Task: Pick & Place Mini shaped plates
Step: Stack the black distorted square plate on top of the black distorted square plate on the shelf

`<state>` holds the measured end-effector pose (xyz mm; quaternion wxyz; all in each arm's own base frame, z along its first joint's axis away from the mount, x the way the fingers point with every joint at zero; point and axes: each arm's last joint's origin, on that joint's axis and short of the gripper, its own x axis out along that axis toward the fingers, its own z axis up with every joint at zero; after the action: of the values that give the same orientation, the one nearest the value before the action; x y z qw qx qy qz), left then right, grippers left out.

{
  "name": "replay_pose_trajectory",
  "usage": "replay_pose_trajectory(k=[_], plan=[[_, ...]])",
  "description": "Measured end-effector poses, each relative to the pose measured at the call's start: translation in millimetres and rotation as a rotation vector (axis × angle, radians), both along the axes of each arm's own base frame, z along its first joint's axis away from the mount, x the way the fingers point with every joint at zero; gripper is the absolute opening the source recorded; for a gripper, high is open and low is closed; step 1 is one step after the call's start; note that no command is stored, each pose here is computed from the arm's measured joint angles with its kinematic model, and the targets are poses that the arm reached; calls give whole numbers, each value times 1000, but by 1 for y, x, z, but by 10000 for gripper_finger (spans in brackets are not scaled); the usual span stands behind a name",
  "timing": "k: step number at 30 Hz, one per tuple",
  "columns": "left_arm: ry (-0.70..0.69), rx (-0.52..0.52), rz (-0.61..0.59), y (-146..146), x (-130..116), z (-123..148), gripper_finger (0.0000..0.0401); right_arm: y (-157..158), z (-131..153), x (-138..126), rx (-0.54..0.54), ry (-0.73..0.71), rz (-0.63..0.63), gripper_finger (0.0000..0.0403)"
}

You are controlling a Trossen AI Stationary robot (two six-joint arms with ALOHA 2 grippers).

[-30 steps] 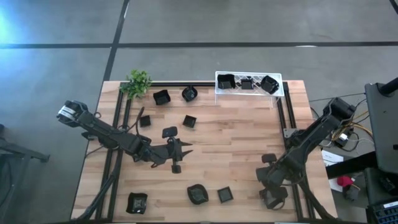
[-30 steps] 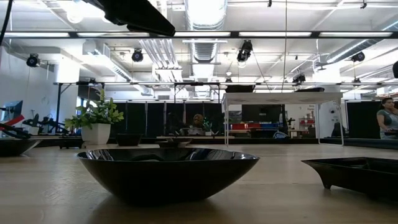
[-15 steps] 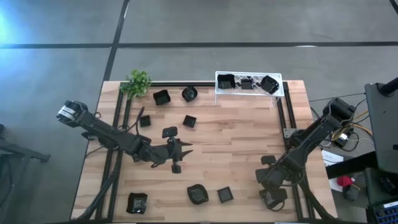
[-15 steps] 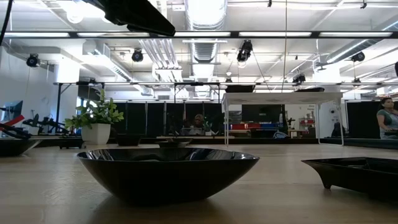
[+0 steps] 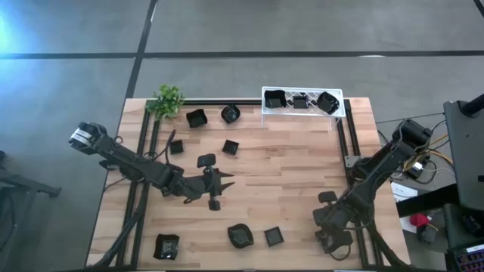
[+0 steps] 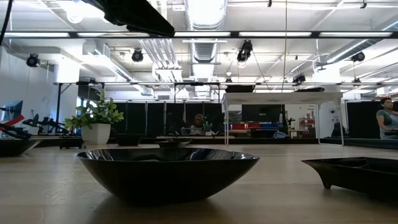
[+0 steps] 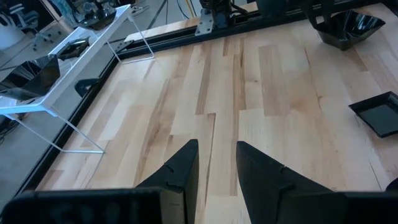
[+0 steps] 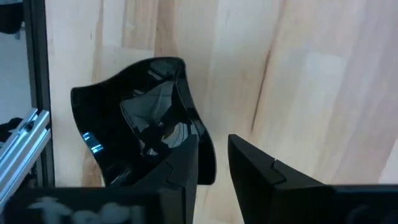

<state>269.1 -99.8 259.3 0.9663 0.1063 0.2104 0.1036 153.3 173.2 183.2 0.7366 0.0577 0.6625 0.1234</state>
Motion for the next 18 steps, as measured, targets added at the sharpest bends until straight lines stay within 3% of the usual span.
replay_pose_trajectory(k=[18], plan=[[8,4,0,0,-1,-3,103,14,-39,10,-50,81,16,69]])
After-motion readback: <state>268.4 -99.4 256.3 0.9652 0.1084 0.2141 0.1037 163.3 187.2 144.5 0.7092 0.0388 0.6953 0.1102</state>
